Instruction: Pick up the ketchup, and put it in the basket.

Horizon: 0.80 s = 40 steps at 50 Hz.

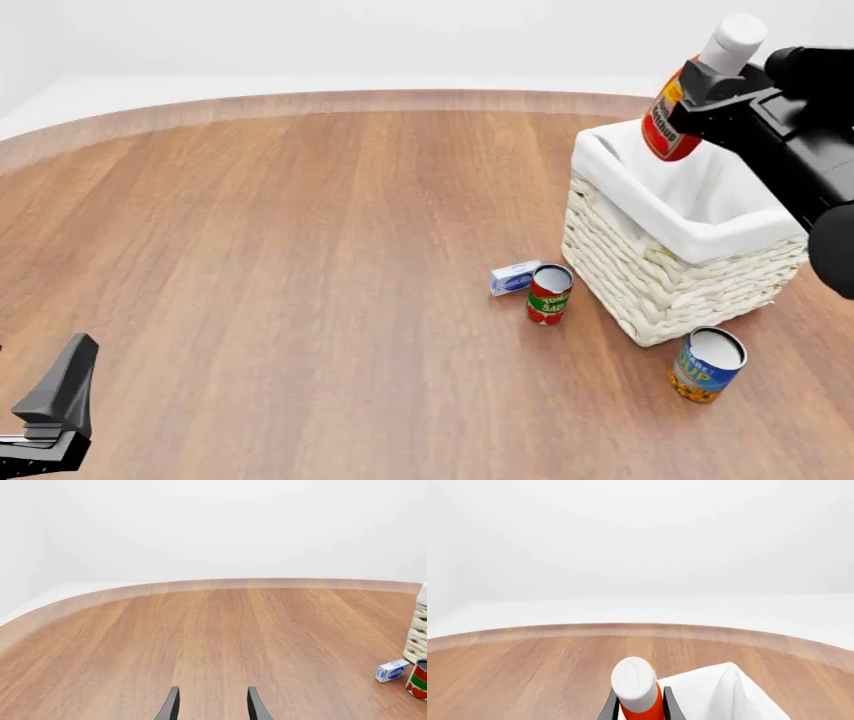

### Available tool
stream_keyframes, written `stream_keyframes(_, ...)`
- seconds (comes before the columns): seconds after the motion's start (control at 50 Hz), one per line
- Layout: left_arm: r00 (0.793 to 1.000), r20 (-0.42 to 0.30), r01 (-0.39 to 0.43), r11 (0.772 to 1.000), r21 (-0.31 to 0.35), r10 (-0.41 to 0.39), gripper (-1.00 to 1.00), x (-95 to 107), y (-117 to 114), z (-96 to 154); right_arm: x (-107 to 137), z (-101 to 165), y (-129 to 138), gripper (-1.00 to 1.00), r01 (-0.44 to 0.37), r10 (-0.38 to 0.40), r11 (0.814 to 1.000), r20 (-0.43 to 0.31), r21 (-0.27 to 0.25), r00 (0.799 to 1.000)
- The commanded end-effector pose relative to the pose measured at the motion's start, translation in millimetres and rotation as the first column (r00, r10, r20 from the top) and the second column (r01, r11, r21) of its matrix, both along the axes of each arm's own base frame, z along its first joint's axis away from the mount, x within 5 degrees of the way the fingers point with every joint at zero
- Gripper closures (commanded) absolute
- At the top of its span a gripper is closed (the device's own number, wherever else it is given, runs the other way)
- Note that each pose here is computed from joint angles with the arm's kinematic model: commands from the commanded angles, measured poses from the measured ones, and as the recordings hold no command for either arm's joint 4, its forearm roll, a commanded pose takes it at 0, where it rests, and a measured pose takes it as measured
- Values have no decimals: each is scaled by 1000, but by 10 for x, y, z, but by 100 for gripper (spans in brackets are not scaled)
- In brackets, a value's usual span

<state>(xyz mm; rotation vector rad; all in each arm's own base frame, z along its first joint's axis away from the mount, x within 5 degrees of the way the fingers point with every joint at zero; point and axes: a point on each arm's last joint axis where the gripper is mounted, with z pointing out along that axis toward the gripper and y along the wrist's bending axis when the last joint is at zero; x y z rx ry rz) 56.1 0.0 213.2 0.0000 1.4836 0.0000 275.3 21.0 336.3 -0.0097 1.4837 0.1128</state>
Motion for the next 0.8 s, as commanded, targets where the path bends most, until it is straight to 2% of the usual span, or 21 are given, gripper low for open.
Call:
stream_keyframes(0.02, 1000, 0, 0, 1000, 0, 0, -100, 0, 0, 0, 49, -127, -95, 100, 34, -34, 999, -27, 14, 999)
stream_keyframes(0.8, 1000, 0, 0, 1000, 0, 0, -100, 0, 0, 0, 228, -410, -337, 100, 118, -118, 993, -107, -3, 987)
